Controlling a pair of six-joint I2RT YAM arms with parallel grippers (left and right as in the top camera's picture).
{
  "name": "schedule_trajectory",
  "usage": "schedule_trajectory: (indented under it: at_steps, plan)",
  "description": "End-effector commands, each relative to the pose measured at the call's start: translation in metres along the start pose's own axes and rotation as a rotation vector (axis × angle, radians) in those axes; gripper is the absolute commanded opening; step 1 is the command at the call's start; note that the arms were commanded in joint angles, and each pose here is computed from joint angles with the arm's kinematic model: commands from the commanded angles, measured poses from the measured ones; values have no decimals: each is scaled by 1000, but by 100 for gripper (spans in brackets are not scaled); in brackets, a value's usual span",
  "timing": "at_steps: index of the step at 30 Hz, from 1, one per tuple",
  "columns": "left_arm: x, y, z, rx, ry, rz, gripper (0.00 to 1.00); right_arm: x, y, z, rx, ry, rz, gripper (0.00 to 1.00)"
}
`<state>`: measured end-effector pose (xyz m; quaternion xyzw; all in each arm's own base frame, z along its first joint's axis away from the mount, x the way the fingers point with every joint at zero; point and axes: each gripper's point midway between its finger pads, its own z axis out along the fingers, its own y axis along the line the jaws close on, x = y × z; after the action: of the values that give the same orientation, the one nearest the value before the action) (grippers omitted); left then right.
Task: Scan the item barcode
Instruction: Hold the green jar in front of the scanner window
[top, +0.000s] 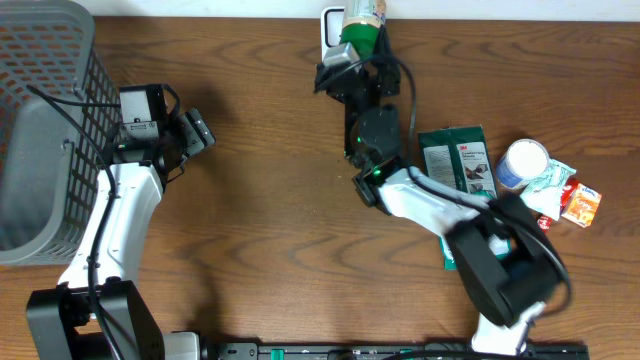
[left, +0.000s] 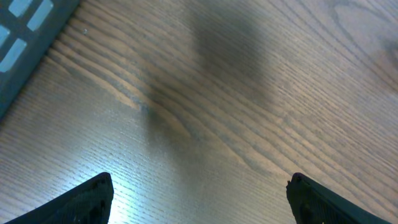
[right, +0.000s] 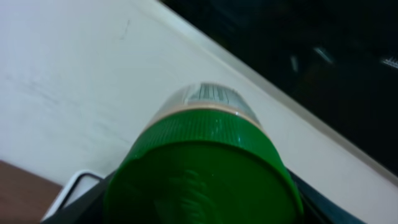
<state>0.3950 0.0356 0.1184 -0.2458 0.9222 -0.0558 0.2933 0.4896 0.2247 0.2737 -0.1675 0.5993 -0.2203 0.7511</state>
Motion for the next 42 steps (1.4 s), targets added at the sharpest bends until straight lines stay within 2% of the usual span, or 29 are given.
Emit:
schedule_trajectory:
  at_steps: [1,6,10,25,42]
  plan:
    - [-6,1,-2,-8,-16,4,89,17,9,6,30,-10,-73,1]
    - [-6,1,-2,-8,-16,4,89,57,26,18,18,38,89,1]
    - [-6,1,-2,-8,-16,4,89,77,33,33,8,64,131,1]
    - [-6,1,-2,-8,-16,4,89,81,74,100,-111,76,155,1]
    - [-6,1,-2,-8,-16,4,89,122,103,101,-151,160,177,1]
